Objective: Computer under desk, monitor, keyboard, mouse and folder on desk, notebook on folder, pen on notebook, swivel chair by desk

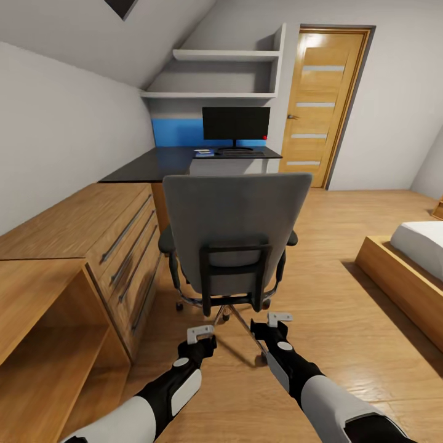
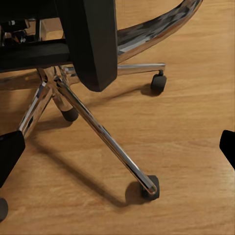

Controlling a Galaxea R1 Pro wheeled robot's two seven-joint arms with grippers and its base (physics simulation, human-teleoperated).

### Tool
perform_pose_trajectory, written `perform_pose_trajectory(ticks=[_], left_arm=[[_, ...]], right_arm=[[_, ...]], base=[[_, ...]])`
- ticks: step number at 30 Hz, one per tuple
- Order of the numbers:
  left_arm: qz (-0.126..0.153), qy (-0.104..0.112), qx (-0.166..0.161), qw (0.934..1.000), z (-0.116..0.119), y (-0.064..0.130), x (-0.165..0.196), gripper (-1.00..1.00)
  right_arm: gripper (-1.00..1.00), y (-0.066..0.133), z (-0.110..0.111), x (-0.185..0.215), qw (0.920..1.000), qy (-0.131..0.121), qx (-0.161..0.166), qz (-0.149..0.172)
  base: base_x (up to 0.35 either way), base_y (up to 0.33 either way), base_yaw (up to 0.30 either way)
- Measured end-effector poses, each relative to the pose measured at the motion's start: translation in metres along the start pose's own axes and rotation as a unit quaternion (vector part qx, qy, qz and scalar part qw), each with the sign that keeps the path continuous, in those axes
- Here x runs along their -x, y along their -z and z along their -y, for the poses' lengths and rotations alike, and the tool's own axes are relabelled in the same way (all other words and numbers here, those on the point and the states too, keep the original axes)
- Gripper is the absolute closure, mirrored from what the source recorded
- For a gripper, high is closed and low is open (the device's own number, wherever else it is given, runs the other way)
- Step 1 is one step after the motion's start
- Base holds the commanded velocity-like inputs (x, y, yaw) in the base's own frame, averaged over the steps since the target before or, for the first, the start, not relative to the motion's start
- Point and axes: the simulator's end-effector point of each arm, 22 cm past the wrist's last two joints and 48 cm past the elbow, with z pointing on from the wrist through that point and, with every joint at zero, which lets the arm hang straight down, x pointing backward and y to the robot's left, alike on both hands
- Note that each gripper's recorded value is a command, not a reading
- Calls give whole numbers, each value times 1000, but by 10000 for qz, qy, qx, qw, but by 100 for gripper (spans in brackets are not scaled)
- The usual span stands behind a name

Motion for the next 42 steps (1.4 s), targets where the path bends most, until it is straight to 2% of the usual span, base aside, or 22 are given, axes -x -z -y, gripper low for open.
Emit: perform_pose_trajectory(ticks=[8,17,21,24,29,32,42], left_arm=[[61,-11,23,10000,-4,-1,2,-100],[62,-8,25,10000,-5,0,3,-100],[60,-2,25,10000,-5,-1,2,-100],[59,-1,26,10000,-5,-1,2,-100],[56,3,25,10000,-5,-1,2,-100],[49,4,21,10000,-5,-1,2,-100],[62,6,16,10000,-4,0,3,-100]], right_arm=[[-100,1,2,-16,9999,35,-16,-168],[-100,2,1,-21,9997,78,-4,-216],[-100,2,-9,-22,9994,161,202,-210],[-100,4,-21,-23,9984,190,480,-218],[-100,4,-25,-26,9977,248,588,-242],[-100,5,-27,-25,9974,320,621,-194],[-100,5,-27,-14,9974,343,636,25]], base=[[25,0,0],[108,0,0],[62,0,0],[17,0,0],[8,0,0],[110,0,0],[275,0,-31]])
